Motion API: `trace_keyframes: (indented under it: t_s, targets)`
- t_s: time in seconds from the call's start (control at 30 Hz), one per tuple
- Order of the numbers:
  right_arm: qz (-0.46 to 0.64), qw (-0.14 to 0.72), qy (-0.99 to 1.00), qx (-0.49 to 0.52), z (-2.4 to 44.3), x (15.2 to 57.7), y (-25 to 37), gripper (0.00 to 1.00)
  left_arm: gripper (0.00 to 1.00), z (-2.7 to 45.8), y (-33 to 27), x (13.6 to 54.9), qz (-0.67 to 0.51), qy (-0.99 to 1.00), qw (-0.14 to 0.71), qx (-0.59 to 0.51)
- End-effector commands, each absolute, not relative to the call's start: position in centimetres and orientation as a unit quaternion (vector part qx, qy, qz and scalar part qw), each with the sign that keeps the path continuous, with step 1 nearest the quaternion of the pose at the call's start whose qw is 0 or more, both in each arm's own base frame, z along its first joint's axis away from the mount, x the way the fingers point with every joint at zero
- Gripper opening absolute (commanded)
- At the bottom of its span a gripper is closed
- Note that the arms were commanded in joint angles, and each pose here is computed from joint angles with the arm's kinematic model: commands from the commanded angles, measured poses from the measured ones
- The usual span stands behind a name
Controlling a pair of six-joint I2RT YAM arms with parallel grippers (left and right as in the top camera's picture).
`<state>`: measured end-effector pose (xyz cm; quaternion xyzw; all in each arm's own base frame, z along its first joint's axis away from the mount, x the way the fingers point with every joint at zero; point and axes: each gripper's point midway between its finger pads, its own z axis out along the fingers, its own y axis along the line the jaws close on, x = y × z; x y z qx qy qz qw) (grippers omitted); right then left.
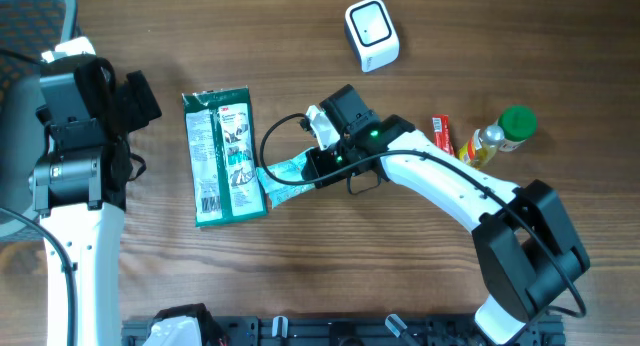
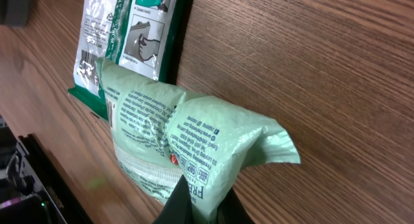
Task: Scan the item barcode
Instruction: 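Lift the wipes pouch and carry it up to the white scanner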
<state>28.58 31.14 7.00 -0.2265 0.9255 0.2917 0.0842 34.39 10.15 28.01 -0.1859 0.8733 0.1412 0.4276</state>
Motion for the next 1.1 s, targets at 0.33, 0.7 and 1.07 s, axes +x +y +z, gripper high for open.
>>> trace_keyframes:
  t_s: [0.33, 0.7, 1.07]
  targets:
    - [0.411, 0.154, 0.830, -0.344, 16.1, 28.1, 29.1, 0.04, 1.00, 28.2, 10.3, 34.4, 0.140, 0.872, 0.430, -0.187]
    - [0.403, 0.097, 0.887, -0.202, 16.8, 28.4, 23.6, 0.04, 1.00, 28.2, 10.3, 34.4, 0.140, 0.872, 0.430, -0.187]
    - [0.365, 0.124, 0.901, -0.200, 18.1, 27.9, 22.2, 0.04, 1.00, 28.2, 10.3, 34.4, 0.140, 0.872, 0.430, -0.187]
